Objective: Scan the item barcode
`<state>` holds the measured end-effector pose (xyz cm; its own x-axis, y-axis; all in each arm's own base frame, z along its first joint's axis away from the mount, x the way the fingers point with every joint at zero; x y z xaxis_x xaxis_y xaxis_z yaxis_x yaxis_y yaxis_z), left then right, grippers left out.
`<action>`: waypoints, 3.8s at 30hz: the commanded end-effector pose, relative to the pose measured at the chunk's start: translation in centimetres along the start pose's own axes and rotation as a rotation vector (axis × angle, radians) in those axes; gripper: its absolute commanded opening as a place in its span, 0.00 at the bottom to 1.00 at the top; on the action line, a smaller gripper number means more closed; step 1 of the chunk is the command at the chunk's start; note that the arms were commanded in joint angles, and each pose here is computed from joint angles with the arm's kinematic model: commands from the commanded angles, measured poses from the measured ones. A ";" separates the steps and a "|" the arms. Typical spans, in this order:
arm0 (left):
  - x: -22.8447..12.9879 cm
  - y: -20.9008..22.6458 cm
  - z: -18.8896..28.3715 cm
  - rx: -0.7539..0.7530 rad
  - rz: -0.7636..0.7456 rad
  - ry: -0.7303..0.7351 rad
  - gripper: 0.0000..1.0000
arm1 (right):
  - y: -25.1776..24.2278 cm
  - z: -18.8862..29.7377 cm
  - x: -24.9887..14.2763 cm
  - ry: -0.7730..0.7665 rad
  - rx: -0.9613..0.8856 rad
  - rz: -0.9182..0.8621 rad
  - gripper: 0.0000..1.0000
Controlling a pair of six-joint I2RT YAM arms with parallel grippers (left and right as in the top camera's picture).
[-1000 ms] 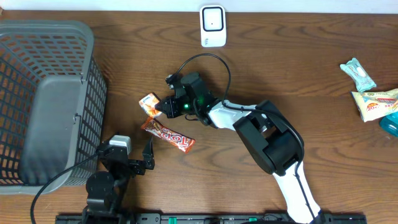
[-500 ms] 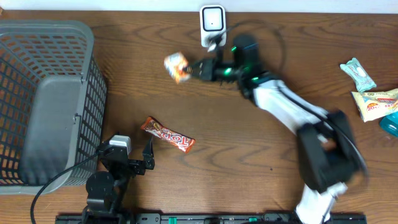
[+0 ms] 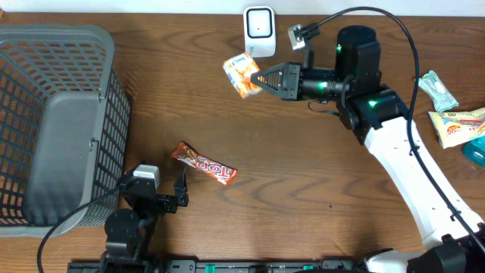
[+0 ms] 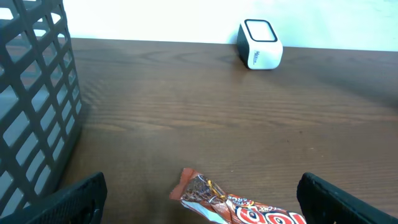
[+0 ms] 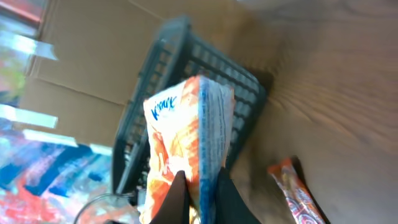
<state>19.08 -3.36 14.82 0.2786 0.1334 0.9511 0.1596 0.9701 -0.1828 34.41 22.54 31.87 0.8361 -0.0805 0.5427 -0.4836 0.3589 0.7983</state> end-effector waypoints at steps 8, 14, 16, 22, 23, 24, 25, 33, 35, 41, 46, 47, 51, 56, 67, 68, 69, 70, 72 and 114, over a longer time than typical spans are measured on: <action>-1.1 -0.1 -0.3 -0.013 0.003 0.028 0.98 | -2.6 2.1 -0.7 0.016 -0.107 0.022 0.01; -1.1 -0.1 -0.3 -0.013 0.003 0.028 0.98 | -6.3 5.8 -1.2 0.016 -0.223 -0.119 0.01; -1.1 -0.1 -0.3 -0.013 0.003 0.028 0.98 | -6.8 6.7 -1.7 0.033 -0.222 -0.129 0.01; -1.1 -0.1 -0.3 -0.013 0.003 0.028 0.98 | -7.0 7.7 -5.2 0.160 -0.204 -0.188 0.01; -1.1 -0.1 -0.3 -0.013 0.003 0.028 0.98 | -7.1 7.7 -5.7 0.172 -0.203 -0.198 0.01; -1.1 -0.1 -0.3 -0.013 0.003 0.028 0.98 | -7.2 7.6 -6.1 0.184 -0.188 -0.199 0.01; -1.1 -0.1 -0.3 -0.013 0.003 0.028 0.98 | -7.2 7.6 -6.4 0.190 -0.173 -0.200 0.01; -1.1 -0.1 -0.3 -0.013 0.003 0.028 0.98 | -8.2 6.4 -11.2 0.220 0.096 -0.260 0.01; -1.1 -0.1 -0.3 -0.013 0.003 0.028 0.98 | -8.3 6.2 -11.9 0.210 0.168 -0.251 0.01; -1.1 -0.1 -0.3 -0.013 0.003 0.028 0.98 | -9.6 6.1 -14.0 0.184 0.248 -0.257 0.01; -1.1 -0.1 -0.3 -0.013 0.003 0.029 0.98 | -9.5 6.6 -14.1 0.169 0.289 -0.258 0.01; -1.1 -0.1 -0.3 -0.013 0.003 0.028 0.98 | -9.2 6.7 -14.1 0.165 0.317 -0.241 0.01; -1.1 -0.1 -0.3 -0.014 0.003 0.029 0.98 | -8.7 6.9 -14.3 0.163 0.356 -0.236 0.01; -1.1 -0.1 -0.3 -0.013 0.003 0.028 0.98 | -8.6 7.1 -15.3 0.168 0.355 -0.255 0.01; -1.1 -0.1 -0.3 -0.013 0.003 0.028 0.98 | -8.7 7.1 -15.5 0.170 0.350 -0.260 0.01; -1.1 -0.1 -0.3 -0.013 0.003 0.028 0.98 | -8.7 7.1 -15.5 0.171 0.347 -0.260 0.01; -1.1 -0.1 -0.3 -0.013 0.003 0.028 0.98 | -8.7 7.1 -15.5 0.171 0.346 -0.260 0.01; -1.1 -0.1 -0.3 -0.013 0.003 0.028 0.98 | -8.7 7.1 -15.5 0.171 0.346 -0.260 0.01; -1.1 -0.1 -0.3 -0.013 0.003 0.028 0.98 | -8.7 7.1 -15.5 0.171 0.347 -0.262 0.01; -1.1 -0.1 -0.3 -0.013 0.003 0.028 0.98 | -8.8 7.5 -16.3 0.214 0.297 -0.542 0.01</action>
<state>19.08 -3.36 14.82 0.2786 0.1334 0.9511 0.1596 0.9701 -0.1828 23.58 13.83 17.62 0.9957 0.0254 0.0887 -0.0902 0.0619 0.9940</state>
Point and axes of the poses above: each gripper's point midway between its finger pads, its own z axis back along the fingers, its own y axis along the line the jaws close on, x = y × z, the point moved 4 cm from there along z, back along the fingers, and after that the axes turned 4 degrees about z, right-handed, at the moved point
